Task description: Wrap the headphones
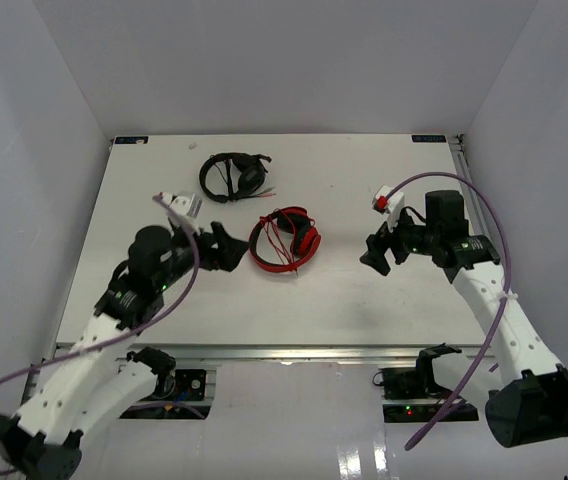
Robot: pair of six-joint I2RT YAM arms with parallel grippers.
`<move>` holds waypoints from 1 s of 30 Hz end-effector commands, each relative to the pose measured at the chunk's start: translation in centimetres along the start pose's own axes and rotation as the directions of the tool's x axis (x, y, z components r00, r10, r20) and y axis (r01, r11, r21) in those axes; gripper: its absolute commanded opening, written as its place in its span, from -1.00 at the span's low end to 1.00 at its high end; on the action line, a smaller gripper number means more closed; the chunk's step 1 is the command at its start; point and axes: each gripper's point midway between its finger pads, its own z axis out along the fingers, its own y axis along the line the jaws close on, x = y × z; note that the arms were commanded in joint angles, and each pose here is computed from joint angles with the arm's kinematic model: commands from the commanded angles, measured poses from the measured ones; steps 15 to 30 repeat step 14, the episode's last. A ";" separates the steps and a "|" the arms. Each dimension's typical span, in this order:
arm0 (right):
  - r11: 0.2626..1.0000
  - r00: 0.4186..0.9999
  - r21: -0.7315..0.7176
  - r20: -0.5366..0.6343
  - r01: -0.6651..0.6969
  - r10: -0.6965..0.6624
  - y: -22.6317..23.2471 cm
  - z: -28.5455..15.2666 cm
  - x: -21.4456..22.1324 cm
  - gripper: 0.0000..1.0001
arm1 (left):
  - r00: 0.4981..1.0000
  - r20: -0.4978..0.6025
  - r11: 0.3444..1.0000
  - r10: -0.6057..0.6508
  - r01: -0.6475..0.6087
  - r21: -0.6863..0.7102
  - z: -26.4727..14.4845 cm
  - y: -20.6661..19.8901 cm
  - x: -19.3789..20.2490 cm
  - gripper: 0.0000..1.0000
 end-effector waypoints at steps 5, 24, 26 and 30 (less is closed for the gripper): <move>0.921 0.983 0.343 0.094 -0.183 0.160 -3.9 -2.8 1.0 0.80 | 0.968 0.180 0.981 0.176 -0.189 0.055 -6.0 0.6 2.5 0.96; 0.838 0.960 0.471 0.174 -0.277 0.219 -6.4 -5.6 3.0 0.80 | 0.972 0.130 0.973 0.195 -0.208 0.101 -5.4 0.1 3.4 0.96; 0.838 0.960 0.471 0.174 -0.277 0.219 -6.4 -5.6 3.0 0.80 | 0.972 0.130 0.973 0.195 -0.208 0.101 -5.4 0.1 3.4 0.96; 0.838 0.960 0.471 0.174 -0.277 0.219 -6.4 -5.6 3.0 0.80 | 0.972 0.130 0.973 0.195 -0.208 0.101 -5.4 0.1 3.4 0.96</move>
